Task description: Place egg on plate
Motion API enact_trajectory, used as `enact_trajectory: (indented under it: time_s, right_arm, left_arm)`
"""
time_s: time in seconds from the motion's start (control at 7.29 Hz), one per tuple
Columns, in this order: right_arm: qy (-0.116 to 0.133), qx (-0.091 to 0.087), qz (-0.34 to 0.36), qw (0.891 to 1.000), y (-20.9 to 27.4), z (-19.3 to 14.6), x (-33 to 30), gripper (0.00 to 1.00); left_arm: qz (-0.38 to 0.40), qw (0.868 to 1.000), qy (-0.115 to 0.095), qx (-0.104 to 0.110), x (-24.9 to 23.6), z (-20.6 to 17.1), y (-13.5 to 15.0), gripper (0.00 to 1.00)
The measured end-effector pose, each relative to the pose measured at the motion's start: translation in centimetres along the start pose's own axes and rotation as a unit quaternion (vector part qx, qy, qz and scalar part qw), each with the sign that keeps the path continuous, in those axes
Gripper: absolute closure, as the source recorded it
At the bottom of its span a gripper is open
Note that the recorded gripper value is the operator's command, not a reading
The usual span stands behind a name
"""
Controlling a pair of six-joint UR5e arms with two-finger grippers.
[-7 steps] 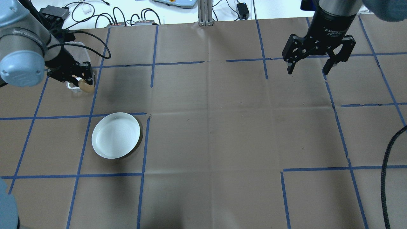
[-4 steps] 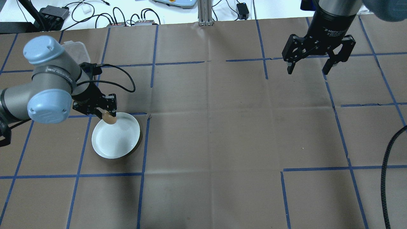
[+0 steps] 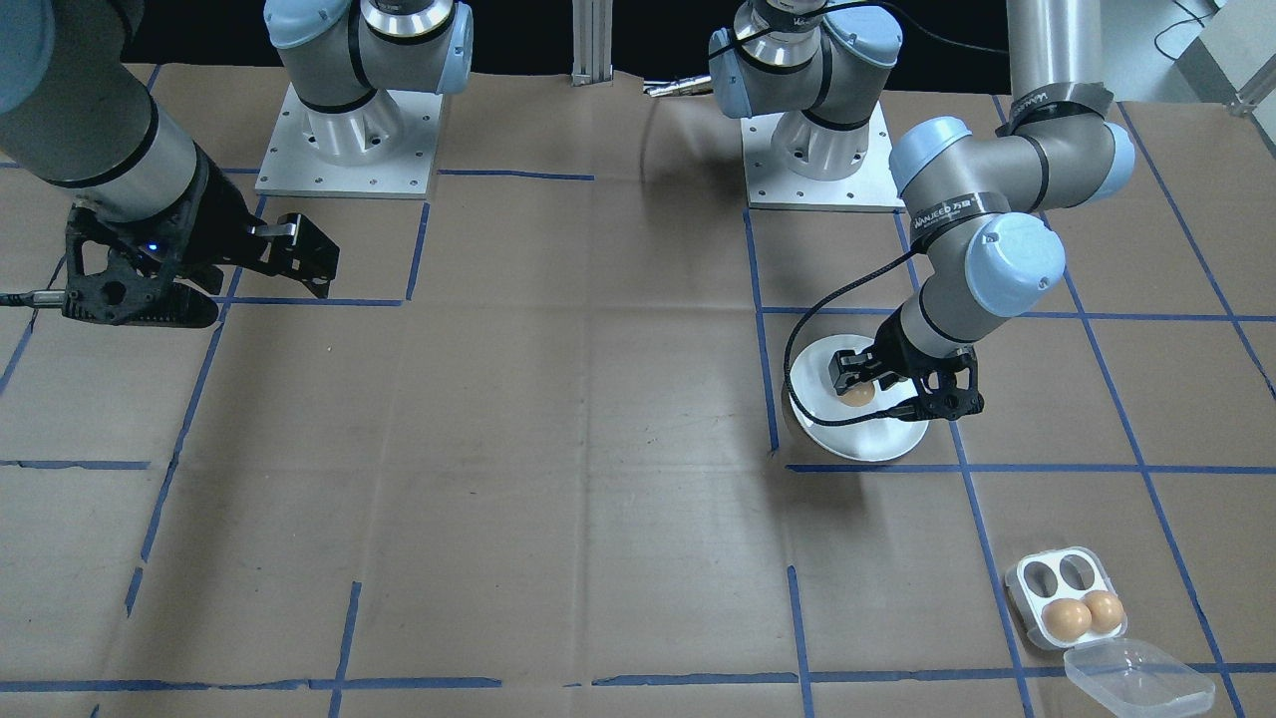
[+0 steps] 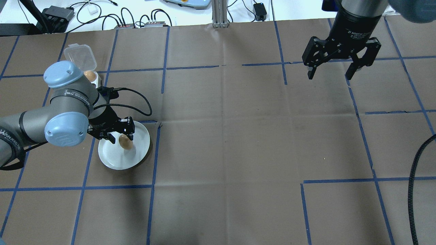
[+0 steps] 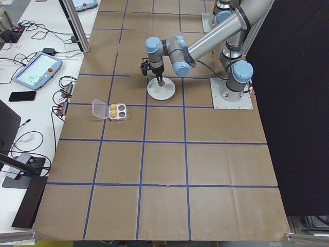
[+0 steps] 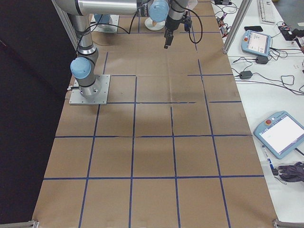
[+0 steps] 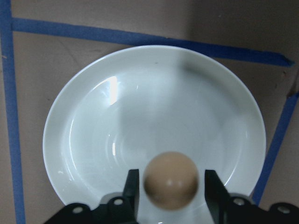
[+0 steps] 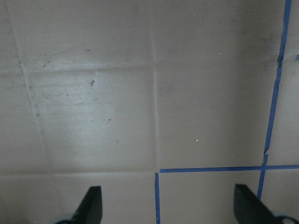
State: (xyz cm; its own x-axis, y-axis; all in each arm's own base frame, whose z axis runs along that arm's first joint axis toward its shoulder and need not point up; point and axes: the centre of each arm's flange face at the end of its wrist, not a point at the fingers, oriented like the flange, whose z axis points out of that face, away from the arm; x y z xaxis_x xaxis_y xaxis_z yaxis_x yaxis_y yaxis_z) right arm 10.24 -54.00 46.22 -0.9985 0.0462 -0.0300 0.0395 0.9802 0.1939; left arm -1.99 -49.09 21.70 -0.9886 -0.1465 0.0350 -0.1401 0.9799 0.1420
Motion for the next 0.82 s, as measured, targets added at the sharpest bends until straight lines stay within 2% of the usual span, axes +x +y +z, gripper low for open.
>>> enact_trajectory:
  time_s: [0.14, 0.55, 0.82]
  right_arm:
    - [0.000, 0.000, 0.000, 1.000, 0.0, 0.0, 0.0, 0.00]
    - [0.000, 0.000, 0.000, 1.000, 0.0, 0.0, 0.0, 0.00]
    - [0.000, 0.000, 0.000, 1.000, 0.0, 0.0, 0.0, 0.00]
  left_arm:
    - [-0.001, 1.000, -0.002, 0.013, 0.0, -1.3, 0.0, 0.00]
    - [-0.001, 0.996, -0.010, 0.087, 0.7, -10.7, 1.4, 0.00]
    - [0.006, 0.995, -0.008, 0.098, 2.1, -17.9, 2.1, 0.00]
